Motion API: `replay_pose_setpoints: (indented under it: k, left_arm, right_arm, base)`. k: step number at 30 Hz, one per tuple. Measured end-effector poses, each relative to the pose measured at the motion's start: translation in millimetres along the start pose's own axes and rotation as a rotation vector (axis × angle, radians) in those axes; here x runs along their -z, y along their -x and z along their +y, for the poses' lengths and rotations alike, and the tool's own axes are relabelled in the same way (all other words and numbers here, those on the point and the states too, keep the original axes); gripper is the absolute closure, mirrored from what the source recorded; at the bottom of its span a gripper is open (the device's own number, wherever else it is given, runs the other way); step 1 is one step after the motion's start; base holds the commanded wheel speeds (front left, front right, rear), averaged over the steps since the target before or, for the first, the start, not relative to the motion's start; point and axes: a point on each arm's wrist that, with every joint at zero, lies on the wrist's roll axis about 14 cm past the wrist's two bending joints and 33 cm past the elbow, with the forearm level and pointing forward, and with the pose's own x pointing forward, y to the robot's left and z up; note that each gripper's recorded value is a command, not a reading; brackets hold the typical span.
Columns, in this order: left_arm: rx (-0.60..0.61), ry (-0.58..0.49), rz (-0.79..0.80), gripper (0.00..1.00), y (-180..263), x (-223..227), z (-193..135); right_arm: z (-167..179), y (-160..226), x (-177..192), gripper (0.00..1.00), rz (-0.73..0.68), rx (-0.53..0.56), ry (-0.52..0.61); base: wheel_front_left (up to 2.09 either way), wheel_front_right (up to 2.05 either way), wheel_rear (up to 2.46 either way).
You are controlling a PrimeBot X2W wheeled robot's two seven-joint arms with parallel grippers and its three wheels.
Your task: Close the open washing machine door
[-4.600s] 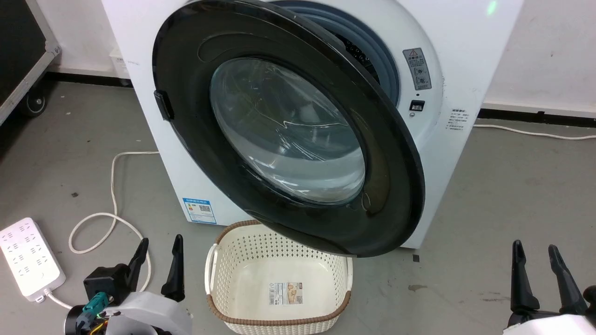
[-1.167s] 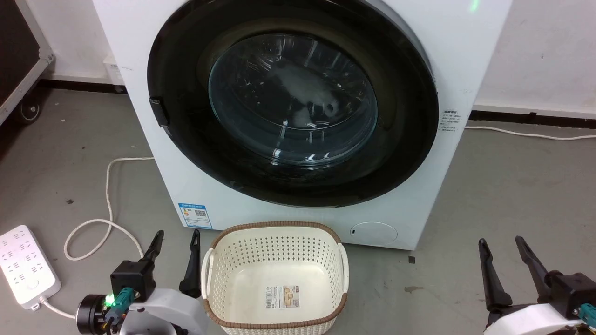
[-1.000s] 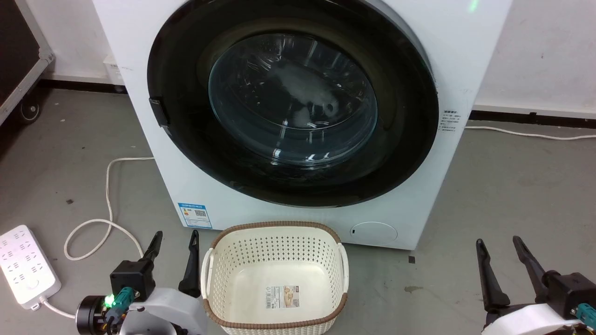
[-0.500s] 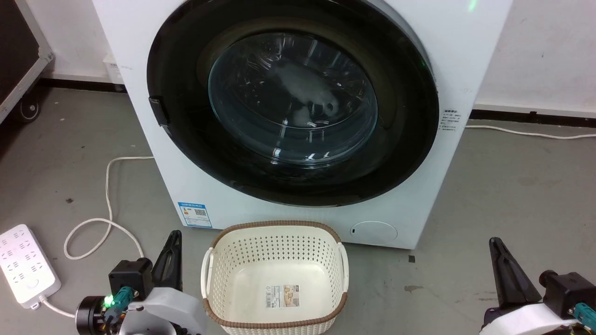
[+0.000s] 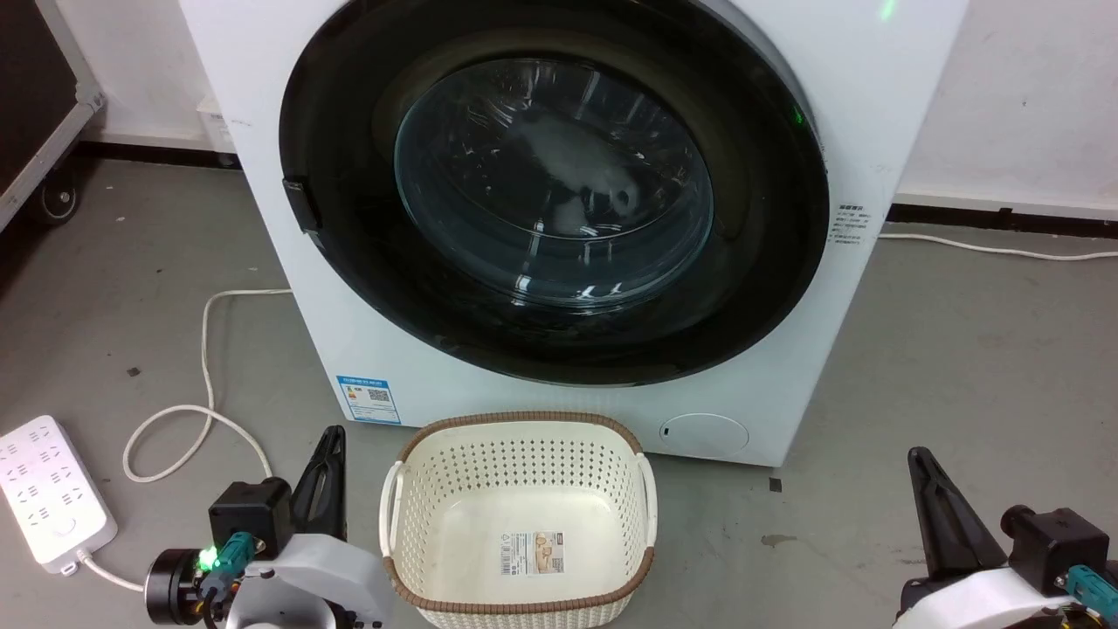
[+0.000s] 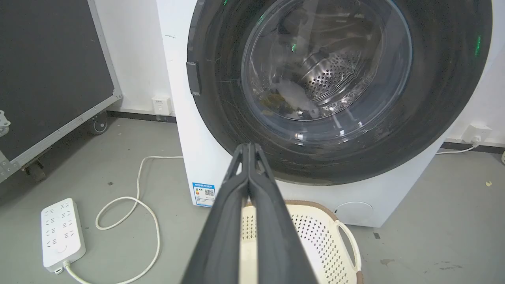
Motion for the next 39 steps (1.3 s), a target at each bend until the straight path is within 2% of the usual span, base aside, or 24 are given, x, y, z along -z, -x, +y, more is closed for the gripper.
replay_pose_setpoints:
  k: [39]
  left_arm:
    - [-0.021,-0.029,0.008,1.0,5,-4,3]
  right_arm:
    - [18,-7,4,1.0,0.033,-0.055,0.023]
  base:
    - [0.0,0.0,0.0]
